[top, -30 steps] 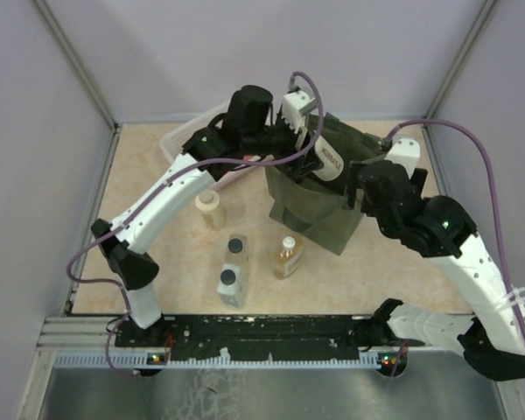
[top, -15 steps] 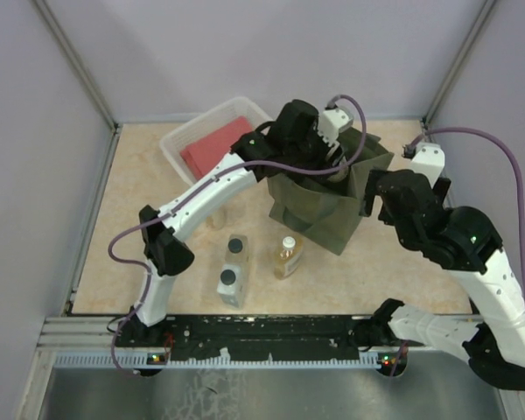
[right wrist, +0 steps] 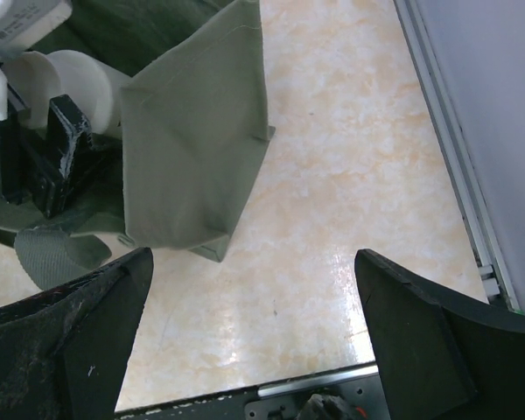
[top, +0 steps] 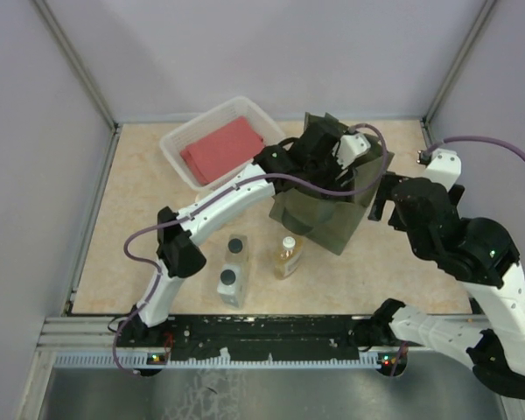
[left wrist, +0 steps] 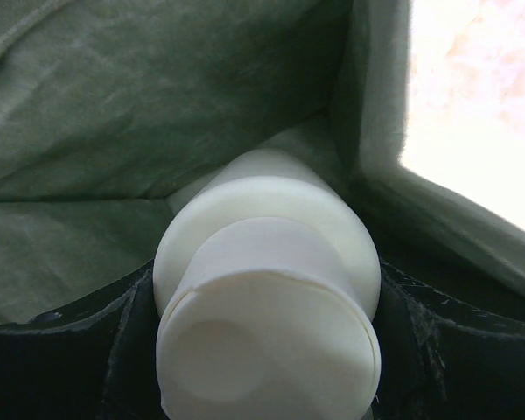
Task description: Place the personal care products into the canvas bag
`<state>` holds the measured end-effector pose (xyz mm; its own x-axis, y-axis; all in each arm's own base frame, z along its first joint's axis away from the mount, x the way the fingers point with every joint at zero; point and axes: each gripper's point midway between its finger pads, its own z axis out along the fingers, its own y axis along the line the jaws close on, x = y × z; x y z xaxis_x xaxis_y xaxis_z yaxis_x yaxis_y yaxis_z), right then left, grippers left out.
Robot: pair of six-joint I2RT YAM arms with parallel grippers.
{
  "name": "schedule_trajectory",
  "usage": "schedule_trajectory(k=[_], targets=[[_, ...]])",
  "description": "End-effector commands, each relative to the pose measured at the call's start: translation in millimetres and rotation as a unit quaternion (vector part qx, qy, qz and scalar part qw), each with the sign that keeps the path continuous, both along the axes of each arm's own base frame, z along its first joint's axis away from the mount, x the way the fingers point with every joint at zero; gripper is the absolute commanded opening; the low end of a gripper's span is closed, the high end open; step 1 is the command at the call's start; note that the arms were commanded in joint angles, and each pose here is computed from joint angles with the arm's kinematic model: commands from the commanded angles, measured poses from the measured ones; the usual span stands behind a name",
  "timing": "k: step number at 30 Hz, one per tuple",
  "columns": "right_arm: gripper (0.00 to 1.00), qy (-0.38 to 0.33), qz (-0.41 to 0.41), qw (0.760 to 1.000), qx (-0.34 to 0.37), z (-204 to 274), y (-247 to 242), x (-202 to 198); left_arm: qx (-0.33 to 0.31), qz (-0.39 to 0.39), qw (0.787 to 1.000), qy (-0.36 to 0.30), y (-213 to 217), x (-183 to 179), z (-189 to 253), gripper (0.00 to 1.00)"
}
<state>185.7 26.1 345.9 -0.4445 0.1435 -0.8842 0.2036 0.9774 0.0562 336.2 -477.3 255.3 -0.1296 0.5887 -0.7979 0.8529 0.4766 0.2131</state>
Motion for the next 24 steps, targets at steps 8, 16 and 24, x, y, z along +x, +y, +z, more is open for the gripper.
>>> schedule_trajectory(k=[8, 16, 24], targets=[[0.99, -0.014, -0.011, 1.0, 0.016, 2.0, -5.0, -3.0, 0.02, -0.039, 0.999, 0.018, -6.5, -9.1, -26.9, 0.0], [0.99, -0.013, -0.009, 1.0, 0.021, -1.2, -5.4, -5.6, 0.061, -0.056, 0.995, 0.057, -4.4, -17.8, -73.9, 0.0], [0.99, -0.009, -0.01, 1.0, 0.02, -5.1, -6.0, -6.6, 0.093, -0.065, 0.99, 0.086, 6.0, -34.3, -107.7, 0.0]])
